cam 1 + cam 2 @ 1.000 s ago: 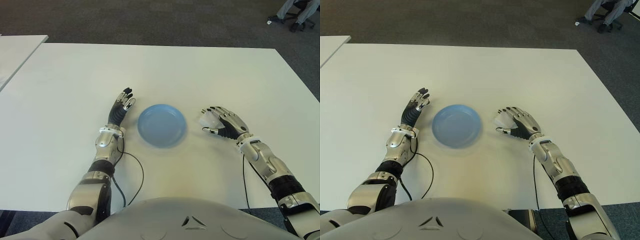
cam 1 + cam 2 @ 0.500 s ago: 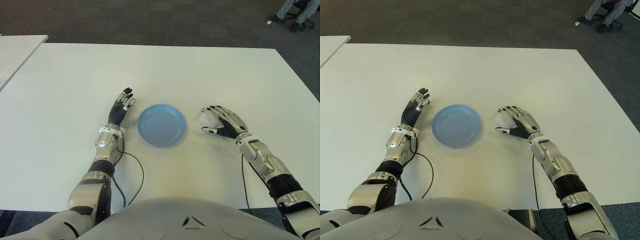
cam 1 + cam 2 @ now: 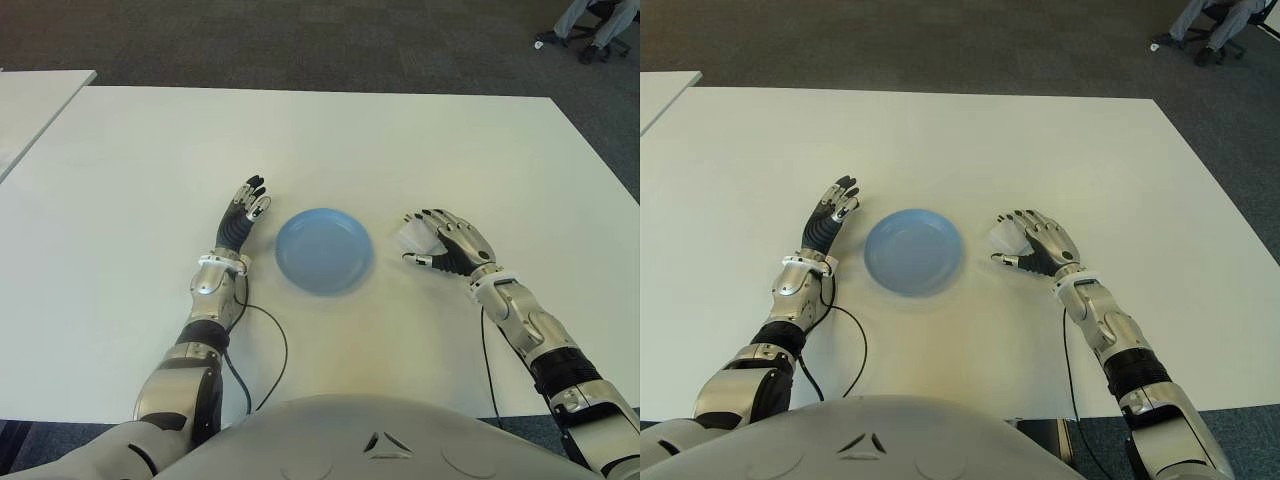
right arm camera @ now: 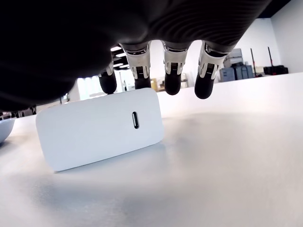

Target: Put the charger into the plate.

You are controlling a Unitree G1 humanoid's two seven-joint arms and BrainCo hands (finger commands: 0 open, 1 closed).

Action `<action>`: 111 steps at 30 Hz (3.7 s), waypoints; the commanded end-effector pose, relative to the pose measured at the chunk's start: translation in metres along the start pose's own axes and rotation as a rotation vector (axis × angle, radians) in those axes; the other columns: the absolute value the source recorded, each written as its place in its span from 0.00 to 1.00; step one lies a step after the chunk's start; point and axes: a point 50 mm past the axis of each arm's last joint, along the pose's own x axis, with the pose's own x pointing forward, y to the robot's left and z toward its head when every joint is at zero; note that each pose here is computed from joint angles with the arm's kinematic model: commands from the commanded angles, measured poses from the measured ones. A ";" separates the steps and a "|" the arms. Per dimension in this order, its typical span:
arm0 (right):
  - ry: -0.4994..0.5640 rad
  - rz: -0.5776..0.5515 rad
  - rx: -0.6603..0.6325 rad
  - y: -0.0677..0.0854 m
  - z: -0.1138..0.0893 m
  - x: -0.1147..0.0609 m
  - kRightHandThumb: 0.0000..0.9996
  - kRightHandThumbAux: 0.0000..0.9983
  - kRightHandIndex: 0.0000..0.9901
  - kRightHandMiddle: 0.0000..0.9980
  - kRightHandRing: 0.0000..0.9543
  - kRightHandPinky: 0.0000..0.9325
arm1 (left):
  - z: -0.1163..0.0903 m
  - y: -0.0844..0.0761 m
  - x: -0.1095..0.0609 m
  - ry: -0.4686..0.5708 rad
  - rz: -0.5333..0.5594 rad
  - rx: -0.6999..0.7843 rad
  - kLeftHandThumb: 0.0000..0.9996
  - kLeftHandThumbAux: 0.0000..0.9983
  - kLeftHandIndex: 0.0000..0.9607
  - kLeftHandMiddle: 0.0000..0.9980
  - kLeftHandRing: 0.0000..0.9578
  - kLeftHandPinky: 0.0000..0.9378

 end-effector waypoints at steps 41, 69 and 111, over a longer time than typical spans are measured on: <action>0.004 -0.180 -0.059 0.017 0.011 -0.003 0.34 0.26 0.00 0.00 0.02 0.15 | -0.012 -0.002 -0.012 0.050 0.001 0.020 0.00 0.48 0.00 0.14 0.14 0.11; -0.022 -0.286 0.025 0.019 0.016 0.001 0.44 0.32 0.04 0.15 0.26 0.43 | -0.012 -0.001 -0.012 0.044 0.005 0.017 0.00 0.49 0.00 0.17 0.17 0.13; -0.042 -0.291 0.153 0.014 0.015 0.001 0.73 0.71 0.44 0.87 0.91 0.95 | -0.012 0.001 -0.011 0.032 0.046 -0.032 0.00 0.49 0.03 0.19 0.20 0.18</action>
